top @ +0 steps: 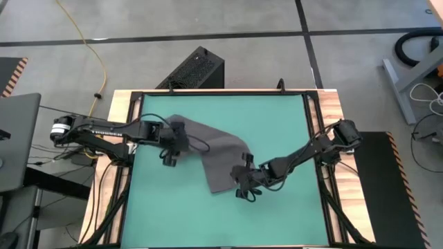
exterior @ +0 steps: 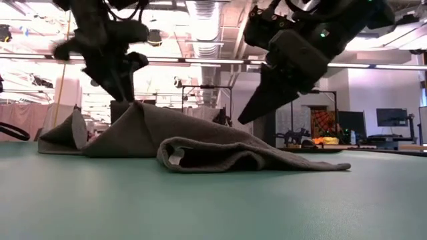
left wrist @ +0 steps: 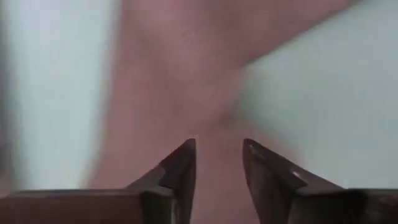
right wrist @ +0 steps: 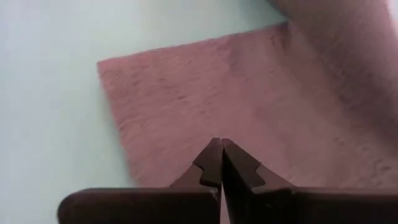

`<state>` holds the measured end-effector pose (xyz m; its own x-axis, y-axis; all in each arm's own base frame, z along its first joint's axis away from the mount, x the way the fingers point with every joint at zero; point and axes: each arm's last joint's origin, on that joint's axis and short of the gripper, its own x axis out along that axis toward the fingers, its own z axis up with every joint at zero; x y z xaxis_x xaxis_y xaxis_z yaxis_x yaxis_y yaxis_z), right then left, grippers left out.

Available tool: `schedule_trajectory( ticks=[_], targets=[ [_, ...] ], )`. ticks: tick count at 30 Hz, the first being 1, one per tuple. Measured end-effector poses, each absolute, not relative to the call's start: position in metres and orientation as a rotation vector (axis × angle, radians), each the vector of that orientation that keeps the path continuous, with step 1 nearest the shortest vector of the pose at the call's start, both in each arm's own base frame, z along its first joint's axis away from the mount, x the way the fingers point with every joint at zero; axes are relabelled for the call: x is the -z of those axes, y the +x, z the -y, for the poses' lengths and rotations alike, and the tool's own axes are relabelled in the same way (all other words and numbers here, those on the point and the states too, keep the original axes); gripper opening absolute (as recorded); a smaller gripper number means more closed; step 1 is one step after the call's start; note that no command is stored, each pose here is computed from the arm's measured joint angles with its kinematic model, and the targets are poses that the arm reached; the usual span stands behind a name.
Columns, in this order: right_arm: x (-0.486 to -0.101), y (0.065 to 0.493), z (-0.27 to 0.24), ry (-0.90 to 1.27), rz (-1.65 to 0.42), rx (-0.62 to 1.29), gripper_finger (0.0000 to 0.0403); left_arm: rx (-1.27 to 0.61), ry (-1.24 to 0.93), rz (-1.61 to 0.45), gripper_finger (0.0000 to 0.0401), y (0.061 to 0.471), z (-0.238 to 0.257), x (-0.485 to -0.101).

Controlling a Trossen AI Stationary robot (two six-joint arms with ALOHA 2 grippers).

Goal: Roll towel
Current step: Roll the gray towel

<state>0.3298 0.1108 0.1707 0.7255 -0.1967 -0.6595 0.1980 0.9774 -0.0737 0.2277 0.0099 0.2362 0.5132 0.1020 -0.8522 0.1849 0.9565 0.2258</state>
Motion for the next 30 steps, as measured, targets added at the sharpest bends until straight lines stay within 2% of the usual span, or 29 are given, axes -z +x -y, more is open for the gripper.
schedule_trajectory(
  ticks=[3,9,15,22,30],
  targets=[
    [-0.171,0.332,-0.106,0.006,-0.724,0.231,0.0030,0.294,0.237,-0.907,0.0134,0.240,0.014,-0.237],
    [-0.171,0.333,-0.101,0.012,-0.721,0.244,0.0025,0.430,0.421,-0.792,0.0135,0.266,0.072,-0.216],
    [-0.173,0.333,-0.108,0.019,-0.702,0.222,0.0028,0.366,0.595,-0.774,0.0135,0.295,0.096,-0.179],
    [-0.172,0.324,-0.131,0.000,-0.704,0.154,0.0025,0.402,0.579,-0.820,0.0135,0.321,0.105,-0.153],
    [-0.171,0.314,-0.151,-0.025,-0.723,0.097,0.0026,0.340,0.525,-0.771,0.0124,0.335,0.108,-0.151]
  ],
)
